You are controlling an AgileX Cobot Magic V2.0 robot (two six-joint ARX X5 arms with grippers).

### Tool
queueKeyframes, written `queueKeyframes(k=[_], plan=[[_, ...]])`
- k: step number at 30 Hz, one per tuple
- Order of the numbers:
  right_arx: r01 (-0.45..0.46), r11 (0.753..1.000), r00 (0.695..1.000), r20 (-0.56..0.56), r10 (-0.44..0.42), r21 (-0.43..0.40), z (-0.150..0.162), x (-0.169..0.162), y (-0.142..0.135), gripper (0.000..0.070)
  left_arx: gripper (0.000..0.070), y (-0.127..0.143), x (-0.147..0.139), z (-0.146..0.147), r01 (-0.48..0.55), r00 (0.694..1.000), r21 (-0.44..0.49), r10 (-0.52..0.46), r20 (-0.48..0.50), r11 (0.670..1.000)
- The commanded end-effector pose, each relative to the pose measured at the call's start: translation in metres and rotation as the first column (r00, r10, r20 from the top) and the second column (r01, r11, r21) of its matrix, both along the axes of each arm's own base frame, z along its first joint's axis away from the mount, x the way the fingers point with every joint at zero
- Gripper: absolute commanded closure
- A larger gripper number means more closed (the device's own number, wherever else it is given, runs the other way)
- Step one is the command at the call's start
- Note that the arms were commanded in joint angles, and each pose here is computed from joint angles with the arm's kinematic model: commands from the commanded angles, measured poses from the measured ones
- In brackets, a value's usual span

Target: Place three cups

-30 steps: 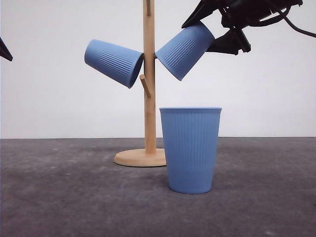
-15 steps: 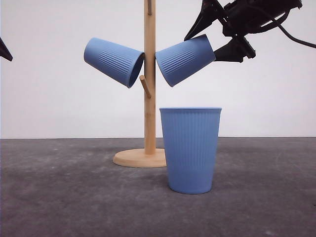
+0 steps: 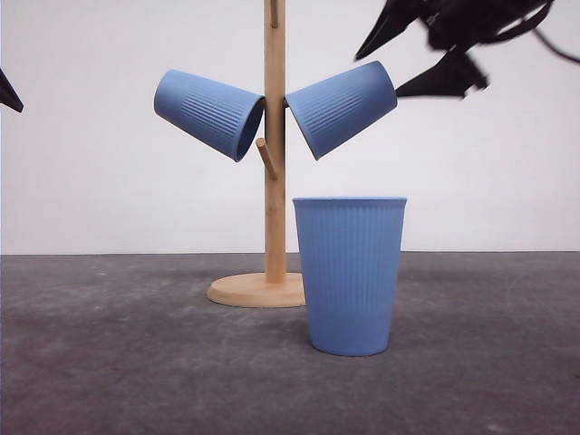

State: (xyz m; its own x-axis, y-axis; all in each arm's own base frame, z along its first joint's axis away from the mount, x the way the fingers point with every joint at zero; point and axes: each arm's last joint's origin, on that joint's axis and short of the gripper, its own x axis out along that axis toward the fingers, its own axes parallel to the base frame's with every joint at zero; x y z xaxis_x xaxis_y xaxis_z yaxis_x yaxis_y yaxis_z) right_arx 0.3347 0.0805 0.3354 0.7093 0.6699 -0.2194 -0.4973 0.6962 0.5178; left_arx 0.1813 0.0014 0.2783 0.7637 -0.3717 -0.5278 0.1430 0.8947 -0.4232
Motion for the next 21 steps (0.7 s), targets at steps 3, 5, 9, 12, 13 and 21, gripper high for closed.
queueKeyframes(k=[3,5,9,12,13,21], plan=[[0.004,0.997,0.999,0.047,-0.001,-0.077,0.020,-0.022,-0.009,0.0223,0.0268,0.000,0.002,0.003,0.005,1.000,0.011,-0.005,0.016,1.000],[0.016,0.991,0.999,0.038,-0.010,-0.133,0.025,-0.036,-0.013,0.0223,0.0268,0.000,0.002,0.003,0.005,1.000,0.011,-0.005,0.015,1.000],[0.024,0.983,0.999,0.029,-0.019,-0.183,0.028,-0.064,-0.018,0.0223,0.0268,0.000,0.002,0.002,0.005,1.000,0.010,-0.005,0.009,1.000],[0.014,0.982,1.000,-0.015,-0.017,-0.189,0.018,-0.084,-0.021,0.0223,0.0268,0.000,0.001,0.002,0.005,1.000,0.009,-0.006,0.006,1.000],[0.008,0.981,0.999,-0.042,-0.017,-0.193,0.014,-0.089,-0.022,0.0223,0.0268,0.000,0.001,0.002,0.005,1.000,0.009,-0.005,0.005,1.000],[-0.098,0.940,0.960,-0.280,0.003,-0.326,-0.016,-0.118,-0.004,0.0223,0.0268,0.000,0.000,0.000,0.006,1.000,0.008,-0.005,-0.016,1.000]])
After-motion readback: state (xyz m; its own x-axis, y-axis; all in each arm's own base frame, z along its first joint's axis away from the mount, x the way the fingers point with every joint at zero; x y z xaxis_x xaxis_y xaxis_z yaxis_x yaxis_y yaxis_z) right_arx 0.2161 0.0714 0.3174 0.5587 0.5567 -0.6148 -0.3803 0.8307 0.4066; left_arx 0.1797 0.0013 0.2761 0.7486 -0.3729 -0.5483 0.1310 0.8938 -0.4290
